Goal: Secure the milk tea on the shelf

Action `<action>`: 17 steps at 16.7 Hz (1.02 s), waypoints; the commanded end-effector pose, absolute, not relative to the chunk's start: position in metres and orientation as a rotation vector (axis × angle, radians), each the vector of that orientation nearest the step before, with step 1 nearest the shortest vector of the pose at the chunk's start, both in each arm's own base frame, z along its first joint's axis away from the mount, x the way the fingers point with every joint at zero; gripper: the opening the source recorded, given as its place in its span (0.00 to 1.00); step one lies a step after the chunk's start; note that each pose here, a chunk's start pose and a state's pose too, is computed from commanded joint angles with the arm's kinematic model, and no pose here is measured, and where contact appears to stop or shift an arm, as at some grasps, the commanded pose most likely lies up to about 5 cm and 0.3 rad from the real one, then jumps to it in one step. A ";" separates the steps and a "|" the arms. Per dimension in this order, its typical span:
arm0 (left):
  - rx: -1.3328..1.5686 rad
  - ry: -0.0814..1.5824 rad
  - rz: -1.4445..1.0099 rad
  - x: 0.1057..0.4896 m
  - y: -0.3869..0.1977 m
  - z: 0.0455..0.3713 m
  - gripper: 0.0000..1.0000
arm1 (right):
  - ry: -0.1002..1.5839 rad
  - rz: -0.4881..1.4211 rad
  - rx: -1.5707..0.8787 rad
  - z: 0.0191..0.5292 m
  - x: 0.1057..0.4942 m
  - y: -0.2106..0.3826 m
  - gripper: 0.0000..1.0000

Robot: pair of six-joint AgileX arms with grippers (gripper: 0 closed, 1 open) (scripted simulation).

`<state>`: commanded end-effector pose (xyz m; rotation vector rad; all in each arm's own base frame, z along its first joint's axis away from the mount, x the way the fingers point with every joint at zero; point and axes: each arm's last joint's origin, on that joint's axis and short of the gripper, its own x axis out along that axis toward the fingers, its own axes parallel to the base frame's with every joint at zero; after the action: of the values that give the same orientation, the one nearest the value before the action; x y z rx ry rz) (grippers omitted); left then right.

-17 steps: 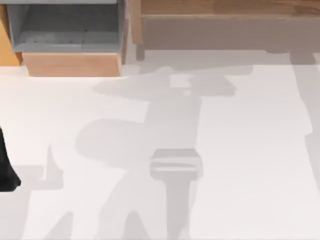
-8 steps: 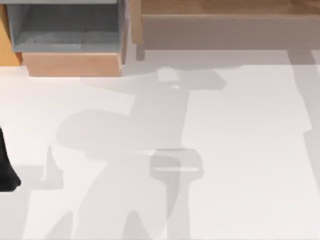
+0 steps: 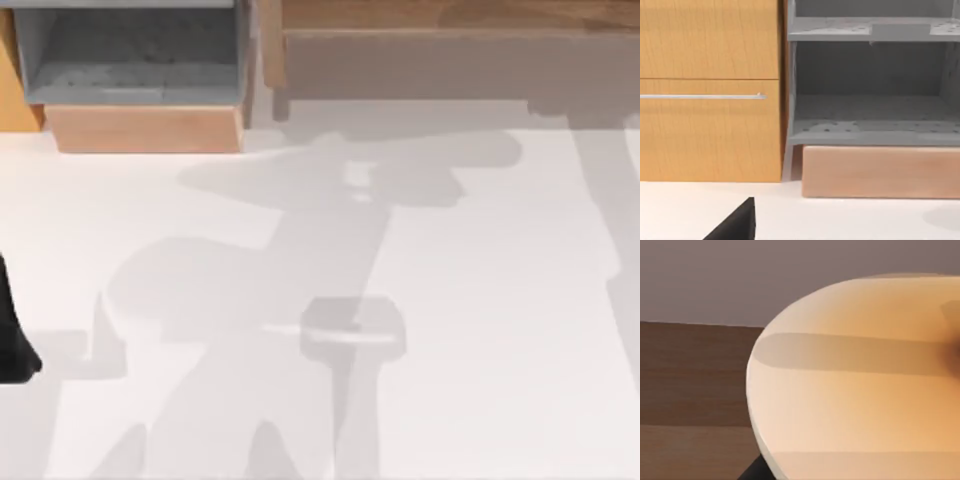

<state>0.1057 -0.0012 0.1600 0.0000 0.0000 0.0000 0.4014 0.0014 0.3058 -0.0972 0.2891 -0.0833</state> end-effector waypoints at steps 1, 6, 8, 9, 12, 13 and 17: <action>0.000 0.000 0.000 0.106 -0.001 0.160 1.00 | 0.290 -0.083 -0.102 0.304 0.403 0.003 0.00; 0.000 0.000 0.000 0.106 -0.001 0.160 1.00 | 0.244 -0.038 -0.047 0.287 0.440 -0.002 0.00; 0.000 0.000 0.000 0.106 -0.001 0.160 1.00 | 0.211 -0.020 -0.015 0.282 0.455 -0.008 0.00; 0.000 0.000 0.000 0.106 -0.001 0.160 1.00 | 0.202 -0.014 -0.006 0.282 0.459 -0.010 0.00; 0.000 0.000 0.000 0.106 -0.001 0.160 1.00 | 0.199 -0.012 -0.004 0.281 0.460 -0.010 0.00; 0.000 0.000 0.000 0.106 -0.001 0.160 1.00 | 0.199 -0.012 -0.004 0.281 0.460 -0.010 0.00; 0.000 0.000 0.000 0.106 -0.001 0.160 1.00 | 0.199 -0.012 -0.004 0.281 0.460 -0.010 0.30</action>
<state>0.1057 -0.0012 0.1600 0.0000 0.0000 0.0000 0.4601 -0.0104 0.2812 -0.0039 0.1995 -0.0122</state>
